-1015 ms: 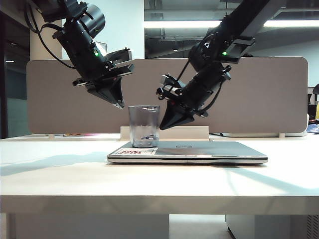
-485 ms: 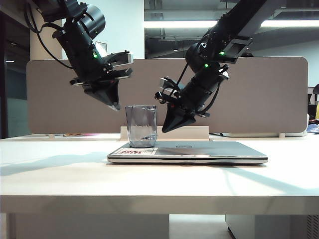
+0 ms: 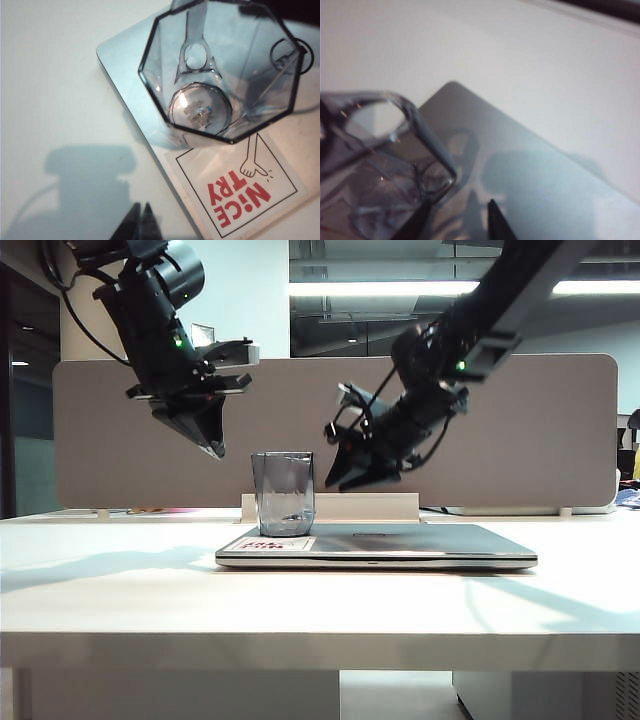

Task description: Pick up the water cup and place it on the side of the laptop close to you.

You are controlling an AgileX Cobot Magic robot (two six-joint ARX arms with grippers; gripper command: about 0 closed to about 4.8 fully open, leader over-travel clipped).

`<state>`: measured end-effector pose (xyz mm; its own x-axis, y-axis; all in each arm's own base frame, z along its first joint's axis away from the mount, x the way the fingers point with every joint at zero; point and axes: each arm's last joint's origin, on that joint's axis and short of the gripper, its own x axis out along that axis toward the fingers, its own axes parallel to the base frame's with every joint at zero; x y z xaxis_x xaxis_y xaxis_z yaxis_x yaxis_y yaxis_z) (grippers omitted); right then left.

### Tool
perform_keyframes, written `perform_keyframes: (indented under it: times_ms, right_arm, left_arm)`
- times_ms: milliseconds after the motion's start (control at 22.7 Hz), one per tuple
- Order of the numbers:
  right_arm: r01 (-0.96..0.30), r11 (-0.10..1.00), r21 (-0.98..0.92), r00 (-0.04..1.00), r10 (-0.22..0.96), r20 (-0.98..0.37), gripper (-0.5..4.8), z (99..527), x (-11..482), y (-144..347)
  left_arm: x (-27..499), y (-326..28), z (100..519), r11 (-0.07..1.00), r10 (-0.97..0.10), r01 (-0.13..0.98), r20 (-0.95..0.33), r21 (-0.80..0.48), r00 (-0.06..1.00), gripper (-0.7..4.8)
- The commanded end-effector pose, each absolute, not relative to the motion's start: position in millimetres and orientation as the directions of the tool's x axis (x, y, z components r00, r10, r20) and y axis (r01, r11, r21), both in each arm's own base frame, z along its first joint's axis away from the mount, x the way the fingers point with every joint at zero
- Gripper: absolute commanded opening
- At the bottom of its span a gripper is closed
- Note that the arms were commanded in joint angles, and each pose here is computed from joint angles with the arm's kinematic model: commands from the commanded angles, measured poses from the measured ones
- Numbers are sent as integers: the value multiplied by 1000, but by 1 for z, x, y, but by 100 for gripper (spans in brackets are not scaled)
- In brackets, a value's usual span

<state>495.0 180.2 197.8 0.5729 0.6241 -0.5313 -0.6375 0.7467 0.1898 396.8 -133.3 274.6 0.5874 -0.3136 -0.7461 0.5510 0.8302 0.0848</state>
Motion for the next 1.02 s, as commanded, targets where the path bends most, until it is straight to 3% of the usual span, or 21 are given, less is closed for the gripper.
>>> perform_keyframes:
  times_ms: [44, 662, 1015]
  right_arm:
    - [-677, 704, 215, 543, 675, -500, 158, 195, 497, 184]
    - [-669, 697, 258, 583, 708, -399, 144, 184, 506, 194]
    - [-681, 685, 257, 599, 724, -343, 145, 182, 509, 200]
  left_arm:
    - [390, -131, 288, 819, -319, 564, -733, 106, 601, -6]
    - [365, -123, 333, 812, -341, 564, -660, 152, 670, -6]
    - [360, -121, 339, 812, -341, 563, -659, 153, 671, -6]
